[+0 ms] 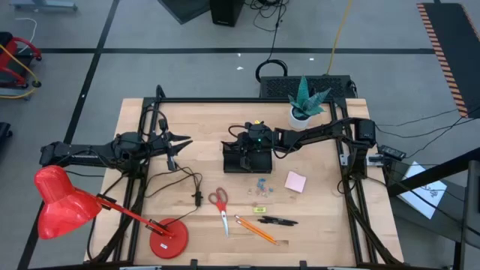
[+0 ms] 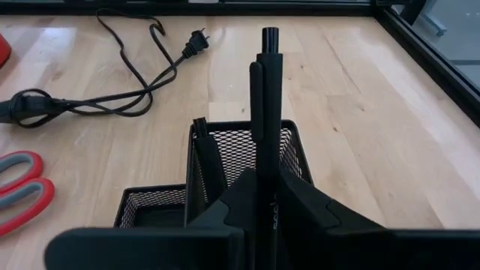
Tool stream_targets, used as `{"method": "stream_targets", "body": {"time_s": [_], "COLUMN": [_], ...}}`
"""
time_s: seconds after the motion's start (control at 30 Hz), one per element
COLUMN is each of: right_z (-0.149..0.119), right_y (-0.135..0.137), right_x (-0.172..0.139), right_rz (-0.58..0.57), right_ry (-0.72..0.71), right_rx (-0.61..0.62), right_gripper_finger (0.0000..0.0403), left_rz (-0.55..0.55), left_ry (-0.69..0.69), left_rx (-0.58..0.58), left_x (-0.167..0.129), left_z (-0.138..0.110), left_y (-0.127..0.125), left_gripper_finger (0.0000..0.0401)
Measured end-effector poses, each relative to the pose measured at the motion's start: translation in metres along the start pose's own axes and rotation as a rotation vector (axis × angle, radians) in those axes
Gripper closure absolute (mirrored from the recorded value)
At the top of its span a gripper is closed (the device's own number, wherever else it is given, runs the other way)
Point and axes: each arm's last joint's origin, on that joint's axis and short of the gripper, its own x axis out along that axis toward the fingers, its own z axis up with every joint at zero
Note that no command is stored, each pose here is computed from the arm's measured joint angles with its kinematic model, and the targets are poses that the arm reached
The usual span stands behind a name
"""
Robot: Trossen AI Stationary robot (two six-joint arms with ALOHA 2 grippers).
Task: Pick and place office supplies into organizer
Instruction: Put the black pen into the black desk organizer
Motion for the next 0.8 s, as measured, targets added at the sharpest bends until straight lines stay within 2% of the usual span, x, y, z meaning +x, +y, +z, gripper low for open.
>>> {"method": "stream_targets", "body": {"time_s": [0.53,0.7,0.8], "right_z": [0.004,0.018,0.033], "right_y": [0.000,0.001,0.003], "right_x": [-0.003,-0.025,-0.047], "right_rz": [0.006,0.011,-0.035], "right_ry": [-0.018,-0.031,-0.060], "right_rx": [0.031,-0.004,-0.040], "right_gripper_finger": [0.0326,0.0324,0.0326], "left_rz": [0.000,-0.001,-0.001], "left_ry": [0.000,0.001,0.002], "left_rx": [-0.004,-0.004,-0.004], "left_x": [0.000,0.000,0.000], "left_z": [0.000,0.000,0.000], "left_y": [0.000,0.000,0.000], "left_gripper_finger": [0.0339,0.0339,0.0339]}}
